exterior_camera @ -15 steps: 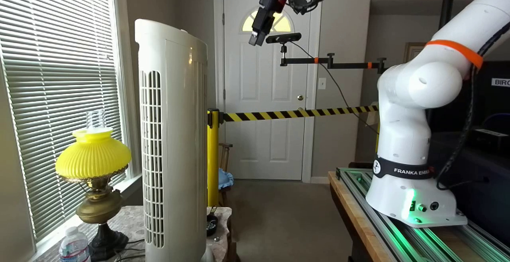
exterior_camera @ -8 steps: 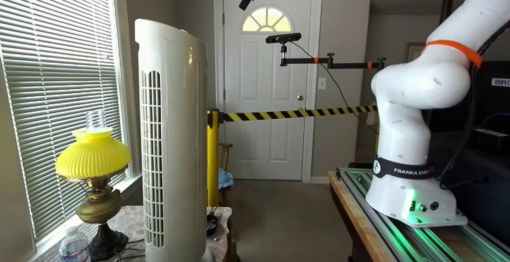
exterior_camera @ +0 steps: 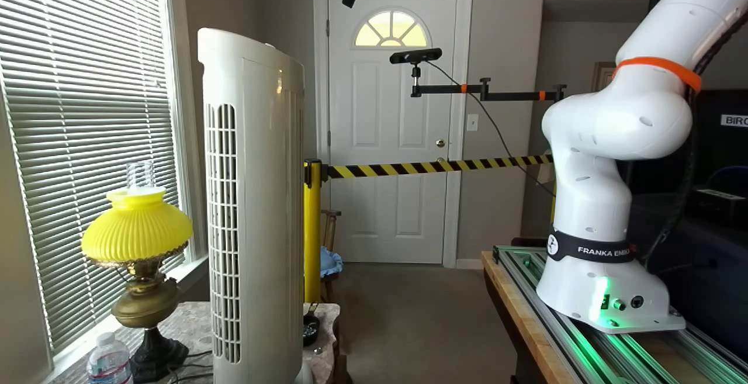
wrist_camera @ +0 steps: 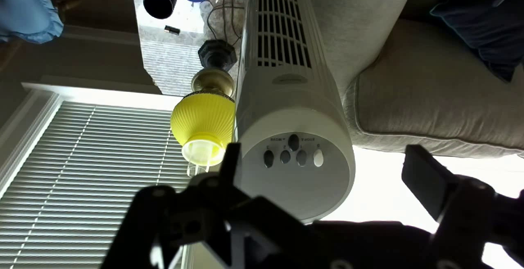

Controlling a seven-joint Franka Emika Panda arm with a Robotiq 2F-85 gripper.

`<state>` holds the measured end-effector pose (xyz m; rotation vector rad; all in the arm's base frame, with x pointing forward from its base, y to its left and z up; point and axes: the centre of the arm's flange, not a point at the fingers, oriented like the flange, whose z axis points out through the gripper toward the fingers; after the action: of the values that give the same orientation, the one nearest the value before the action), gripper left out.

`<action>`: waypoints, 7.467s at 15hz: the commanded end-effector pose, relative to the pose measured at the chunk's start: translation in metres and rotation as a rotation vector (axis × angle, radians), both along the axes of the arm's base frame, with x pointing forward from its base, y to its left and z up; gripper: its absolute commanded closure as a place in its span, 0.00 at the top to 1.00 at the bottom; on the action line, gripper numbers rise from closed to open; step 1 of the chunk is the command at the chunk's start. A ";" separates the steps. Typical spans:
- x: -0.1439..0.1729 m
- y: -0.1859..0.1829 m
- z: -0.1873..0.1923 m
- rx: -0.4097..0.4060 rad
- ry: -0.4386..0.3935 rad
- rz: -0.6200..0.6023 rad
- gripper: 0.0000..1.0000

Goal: Press the button on the air cooler twice

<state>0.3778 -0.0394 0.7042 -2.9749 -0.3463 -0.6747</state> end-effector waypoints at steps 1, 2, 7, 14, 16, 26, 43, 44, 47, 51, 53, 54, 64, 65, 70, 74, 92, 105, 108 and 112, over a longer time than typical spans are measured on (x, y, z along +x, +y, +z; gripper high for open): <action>0.017 0.004 0.018 -0.029 0.062 0.051 1.00; 0.019 0.005 0.020 -0.036 0.077 0.048 1.00; 0.029 0.005 0.015 -0.031 0.101 0.074 0.58; 0.043 0.007 0.000 -0.096 0.075 0.066 0.04; 0.045 0.009 -0.004 -0.105 0.066 0.077 0.00; 0.057 0.016 -0.028 -0.119 -0.013 0.102 0.00; 0.072 0.029 -0.077 -0.104 -0.047 0.206 0.00; 0.072 0.029 -0.077 -0.103 -0.045 0.210 0.00; 0.073 0.029 -0.081 -0.098 -0.049 0.201 0.00; 0.076 0.025 -0.085 -0.078 -0.060 0.186 0.00; 0.078 0.023 -0.088 -0.078 -0.065 0.177 0.00; 0.080 0.023 -0.089 -0.079 -0.065 0.175 0.00; 0.088 0.024 -0.097 -0.079 -0.048 0.180 0.00; 0.088 0.024 -0.096 -0.076 -0.053 0.177 0.00; 0.090 0.024 -0.092 -0.060 -0.076 0.169 0.00; 0.092 0.024 -0.092 -0.057 -0.081 0.168 0.00; 0.102 0.030 -0.116 -0.059 -0.052 0.176 0.00; 0.090 0.034 -0.123 -0.075 -0.027 0.199 0.00; 0.080 0.037 -0.103 -0.110 -0.011 0.187 0.00; 0.063 0.040 -0.075 -0.131 -0.046 0.190 0.00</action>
<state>0.4617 -0.0024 0.6149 -2.9708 -0.6842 -0.7428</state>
